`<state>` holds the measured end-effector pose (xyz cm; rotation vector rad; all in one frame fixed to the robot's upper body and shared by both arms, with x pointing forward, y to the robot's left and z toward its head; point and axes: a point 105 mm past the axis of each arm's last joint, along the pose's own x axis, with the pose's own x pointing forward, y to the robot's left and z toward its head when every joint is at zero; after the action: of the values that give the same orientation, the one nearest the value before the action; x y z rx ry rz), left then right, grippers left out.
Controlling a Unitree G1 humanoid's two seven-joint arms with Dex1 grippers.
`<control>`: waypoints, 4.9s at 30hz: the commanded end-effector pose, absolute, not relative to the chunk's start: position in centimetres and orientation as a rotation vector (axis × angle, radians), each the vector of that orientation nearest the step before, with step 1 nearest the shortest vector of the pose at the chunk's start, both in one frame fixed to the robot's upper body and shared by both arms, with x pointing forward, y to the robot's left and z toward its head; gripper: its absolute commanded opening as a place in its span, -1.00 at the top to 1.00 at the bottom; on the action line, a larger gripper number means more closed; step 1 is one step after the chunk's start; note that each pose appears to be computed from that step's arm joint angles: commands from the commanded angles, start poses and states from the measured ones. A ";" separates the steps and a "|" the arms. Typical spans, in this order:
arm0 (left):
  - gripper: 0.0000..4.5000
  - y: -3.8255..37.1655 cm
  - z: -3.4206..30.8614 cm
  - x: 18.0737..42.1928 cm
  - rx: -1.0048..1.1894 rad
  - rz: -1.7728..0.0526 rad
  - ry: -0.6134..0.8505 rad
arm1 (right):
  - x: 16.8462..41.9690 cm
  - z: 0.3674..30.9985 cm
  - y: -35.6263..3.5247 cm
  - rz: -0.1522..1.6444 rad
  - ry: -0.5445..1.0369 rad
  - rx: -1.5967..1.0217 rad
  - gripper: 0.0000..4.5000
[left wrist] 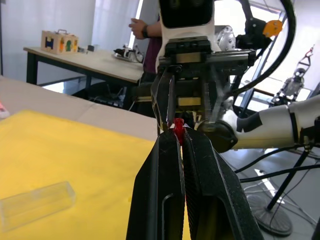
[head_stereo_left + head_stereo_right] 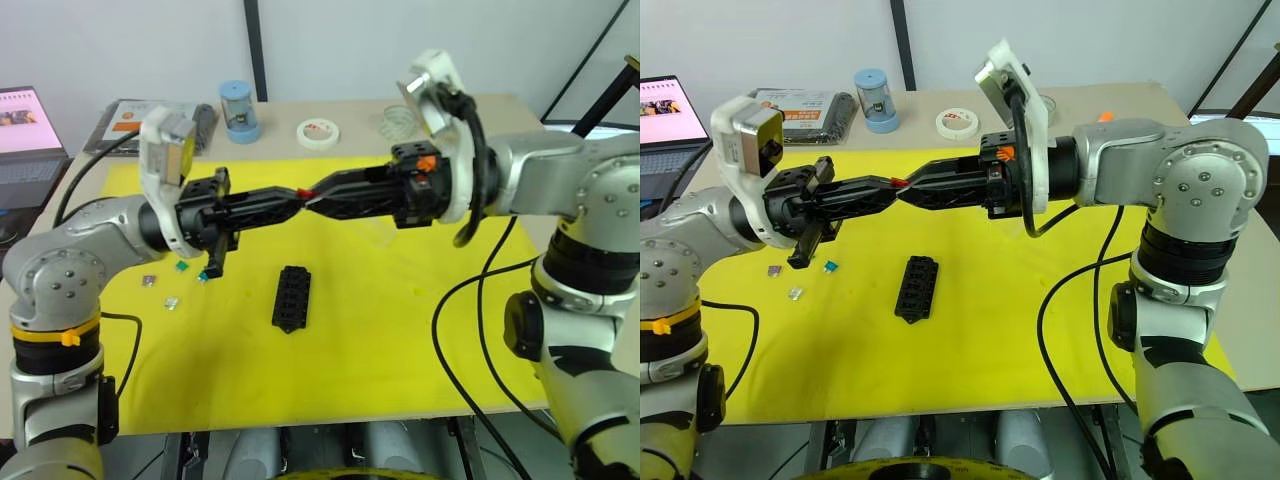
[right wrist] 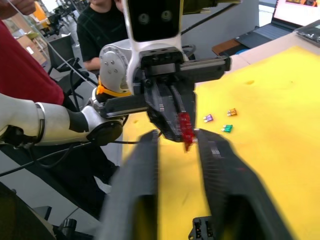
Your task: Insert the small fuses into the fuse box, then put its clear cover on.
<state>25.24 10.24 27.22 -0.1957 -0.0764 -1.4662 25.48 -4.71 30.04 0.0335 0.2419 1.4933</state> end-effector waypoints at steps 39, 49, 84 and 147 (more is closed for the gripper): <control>1.00 10.4 27.5 25.0 -0.160 -1.471 -0.118 | 24.8 30.3 -4.5 1.524 0.211 -0.001 0.99; 0.69 10.9 26.4 25.8 -0.119 -1.422 0.012 | 25.0 29.7 -4.9 1.504 0.233 -0.028 1.00; -0.97 15.7 12.4 25.4 0.447 -1.421 0.285 | 25.4 13.5 -0.8 1.527 0.084 -0.332 1.00; -0.97 14.5 12.5 25.8 0.440 -1.398 0.230 | 26.0 12.5 -1.7 1.466 0.086 -0.341 1.00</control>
<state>25.90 14.88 11.78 0.4158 0.2616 -1.3894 25.89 -1.74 10.75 -0.3648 0.1465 1.4694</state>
